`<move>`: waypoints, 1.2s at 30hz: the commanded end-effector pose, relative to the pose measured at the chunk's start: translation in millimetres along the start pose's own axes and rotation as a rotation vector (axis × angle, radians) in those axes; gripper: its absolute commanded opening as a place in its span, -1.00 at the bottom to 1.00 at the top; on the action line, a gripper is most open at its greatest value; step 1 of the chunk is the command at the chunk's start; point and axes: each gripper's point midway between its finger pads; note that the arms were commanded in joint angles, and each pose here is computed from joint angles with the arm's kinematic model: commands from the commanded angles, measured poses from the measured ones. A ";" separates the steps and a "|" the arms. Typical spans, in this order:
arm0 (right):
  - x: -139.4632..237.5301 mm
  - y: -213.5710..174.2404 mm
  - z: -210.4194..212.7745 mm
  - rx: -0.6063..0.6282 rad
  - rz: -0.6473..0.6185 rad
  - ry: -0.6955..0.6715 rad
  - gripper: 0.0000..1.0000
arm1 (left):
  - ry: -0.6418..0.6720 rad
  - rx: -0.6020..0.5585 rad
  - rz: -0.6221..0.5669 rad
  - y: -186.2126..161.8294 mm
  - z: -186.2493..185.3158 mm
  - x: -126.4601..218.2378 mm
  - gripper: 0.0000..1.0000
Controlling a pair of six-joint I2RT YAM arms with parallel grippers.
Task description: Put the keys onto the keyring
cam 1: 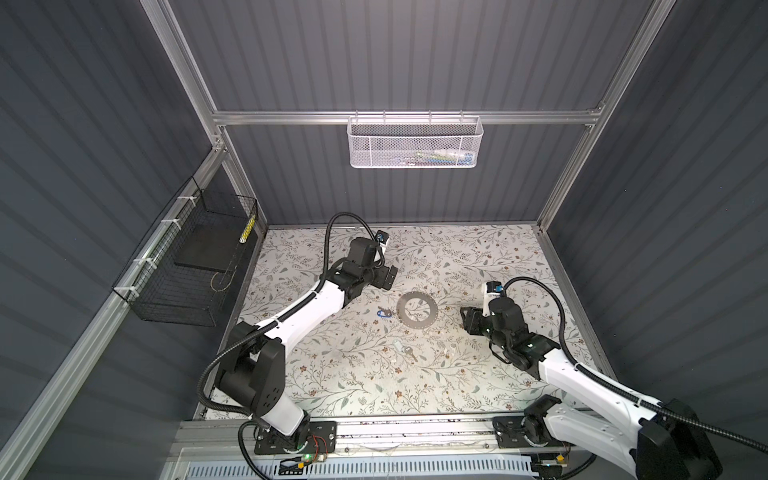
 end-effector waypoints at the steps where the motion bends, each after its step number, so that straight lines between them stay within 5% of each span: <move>1: -2.9 9.1 -14.1 -0.048 -0.062 -0.090 0.11 | -0.081 -0.005 0.020 7.8 -13.2 -16.6 0.99; 6: -9.0 14.8 -12.2 -0.054 -0.084 -0.096 0.17 | -0.230 -0.058 0.021 5.9 -47.8 -36.8 0.99; 19: -15.8 9.1 -21.1 -0.054 -0.054 -0.132 0.21 | -0.359 -0.413 0.154 -20.0 -134.8 -88.3 0.34; 36: -19.1 6.2 -17.1 -0.042 -0.037 -0.099 0.06 | -0.408 -0.433 0.177 -25.6 -161.1 -128.0 -0.19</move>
Point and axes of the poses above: each gripper's point midway between its finger pads, its own x axis back along the fingers, its own z axis along the line the jaws close on, y = z × x, and after that the axes turned 11 degrees about -x, right-handed
